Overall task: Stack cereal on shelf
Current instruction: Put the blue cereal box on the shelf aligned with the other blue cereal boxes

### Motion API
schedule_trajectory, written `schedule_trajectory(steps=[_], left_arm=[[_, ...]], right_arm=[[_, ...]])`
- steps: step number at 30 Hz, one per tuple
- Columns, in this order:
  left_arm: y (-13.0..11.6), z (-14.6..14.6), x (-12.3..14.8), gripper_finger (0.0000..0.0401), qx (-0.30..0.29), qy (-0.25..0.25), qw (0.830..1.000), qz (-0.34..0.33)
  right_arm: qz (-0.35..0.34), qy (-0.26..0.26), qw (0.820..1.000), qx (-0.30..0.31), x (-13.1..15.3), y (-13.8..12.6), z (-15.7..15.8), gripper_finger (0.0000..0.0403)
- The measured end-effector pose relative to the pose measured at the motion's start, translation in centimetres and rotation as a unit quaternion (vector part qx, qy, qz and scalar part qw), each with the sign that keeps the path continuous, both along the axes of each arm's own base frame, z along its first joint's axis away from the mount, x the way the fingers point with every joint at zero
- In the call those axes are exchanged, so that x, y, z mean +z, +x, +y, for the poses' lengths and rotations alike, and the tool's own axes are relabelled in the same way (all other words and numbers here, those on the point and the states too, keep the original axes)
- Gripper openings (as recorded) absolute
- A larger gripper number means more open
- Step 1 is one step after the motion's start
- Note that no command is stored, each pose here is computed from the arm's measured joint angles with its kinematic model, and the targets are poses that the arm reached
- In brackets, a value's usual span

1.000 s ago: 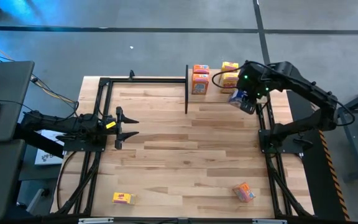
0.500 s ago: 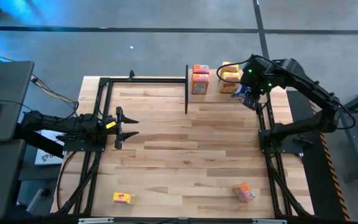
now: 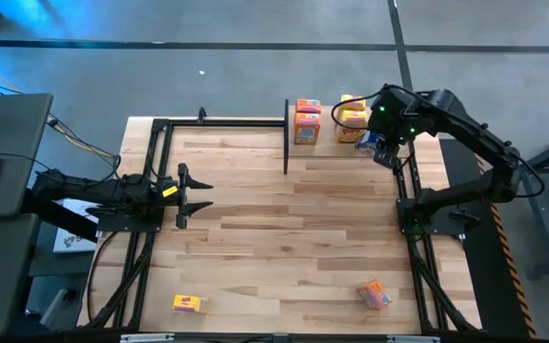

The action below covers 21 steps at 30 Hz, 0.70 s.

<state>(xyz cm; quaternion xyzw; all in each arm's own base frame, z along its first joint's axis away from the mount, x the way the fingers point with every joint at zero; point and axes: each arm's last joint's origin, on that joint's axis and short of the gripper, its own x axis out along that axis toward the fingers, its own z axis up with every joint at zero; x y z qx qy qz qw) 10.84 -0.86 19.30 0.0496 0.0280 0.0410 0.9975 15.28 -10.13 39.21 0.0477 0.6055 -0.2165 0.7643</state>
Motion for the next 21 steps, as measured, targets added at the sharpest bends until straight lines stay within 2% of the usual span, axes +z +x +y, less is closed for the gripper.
schedule_trajectory(steps=[21], left_arm=[[0.0, 0.0, 0.0, 0.0207, 0.0, 0.0, 1.0, 0.0]], right_arm=[[0.042, 0.018, 0.999, -0.007, -1.6, 2.2, -1.4, 0.0159]])
